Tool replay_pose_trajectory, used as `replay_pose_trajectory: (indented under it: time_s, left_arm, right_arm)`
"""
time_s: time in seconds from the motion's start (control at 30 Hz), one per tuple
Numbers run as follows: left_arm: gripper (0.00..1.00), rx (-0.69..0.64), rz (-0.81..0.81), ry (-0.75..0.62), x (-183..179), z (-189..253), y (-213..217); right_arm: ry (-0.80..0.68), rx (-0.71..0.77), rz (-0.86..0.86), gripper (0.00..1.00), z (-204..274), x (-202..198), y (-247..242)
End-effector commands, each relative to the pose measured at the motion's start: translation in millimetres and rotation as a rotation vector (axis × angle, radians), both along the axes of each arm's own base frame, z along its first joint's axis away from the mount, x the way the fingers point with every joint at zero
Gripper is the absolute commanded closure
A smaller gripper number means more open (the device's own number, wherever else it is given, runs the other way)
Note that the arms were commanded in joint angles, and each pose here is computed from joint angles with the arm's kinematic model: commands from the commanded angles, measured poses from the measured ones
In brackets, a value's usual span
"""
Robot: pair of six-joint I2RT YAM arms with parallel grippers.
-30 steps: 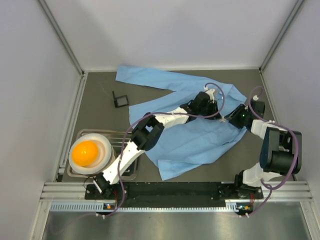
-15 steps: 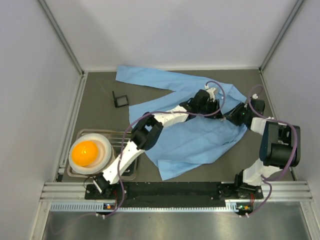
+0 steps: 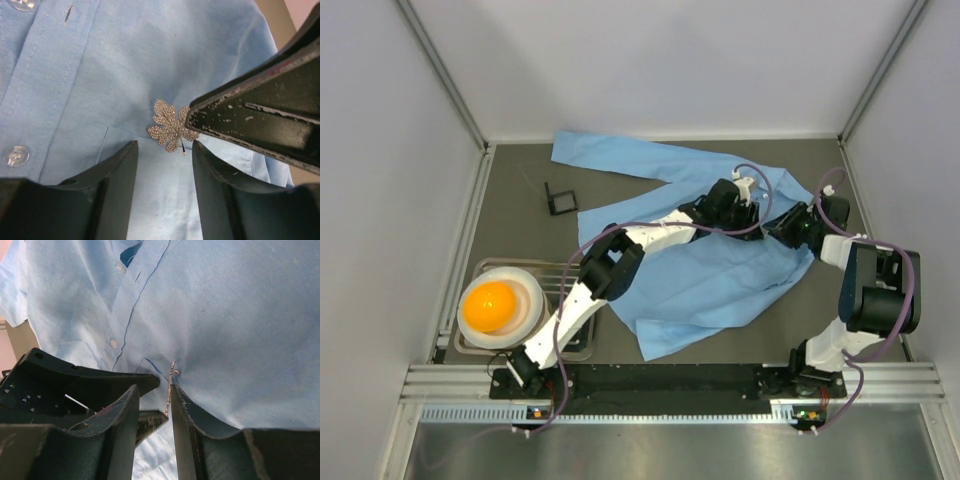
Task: Remove the brooch from the garment
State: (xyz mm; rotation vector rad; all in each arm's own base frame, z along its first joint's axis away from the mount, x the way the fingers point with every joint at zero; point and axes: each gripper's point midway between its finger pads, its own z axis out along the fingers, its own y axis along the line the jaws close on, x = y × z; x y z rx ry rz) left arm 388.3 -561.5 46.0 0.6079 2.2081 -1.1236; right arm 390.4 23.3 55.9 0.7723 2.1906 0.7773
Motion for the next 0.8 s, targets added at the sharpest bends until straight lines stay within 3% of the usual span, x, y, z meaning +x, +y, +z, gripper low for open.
replay_pose_trajectory:
  time_s: [0.0, 0.1, 0.27, 0.4, 0.5, 0.73, 0.77]
  left_arm:
    - [0.44, -0.037, -0.010, -0.092, 2, 50, 1]
    - [0.37, -0.044, -0.014, -0.097, 0, 56, 0]
    - [0.34, -0.042, -0.027, -0.112, -4, 55, -4]
    - [0.44, -0.034, -0.016, -0.105, -3, 47, -5]
    - [0.46, -0.035, -0.016, -0.097, -3, 44, -5]
    - [0.37, -0.041, -0.017, -0.105, -4, 47, -7]
    - [0.32, -0.038, -0.021, -0.105, -6, 46, -7]
  right_arm:
    - [-0.046, 0.012, 0.015, 0.68, 6, 9, 2]
    - [-0.042, 0.014, 0.023, 0.68, 5, 9, 4]
    - [-0.037, 0.009, 0.051, 0.67, 3, 9, 13]
    - [-0.033, 0.012, 0.053, 0.67, 2, 8, 14]
    - [-0.039, 0.014, 0.055, 0.68, 5, 9, 14]
    - [-0.041, 0.012, 0.064, 0.67, 6, 9, 17]
    - [-0.041, 0.012, 0.065, 0.67, 6, 9, 18]
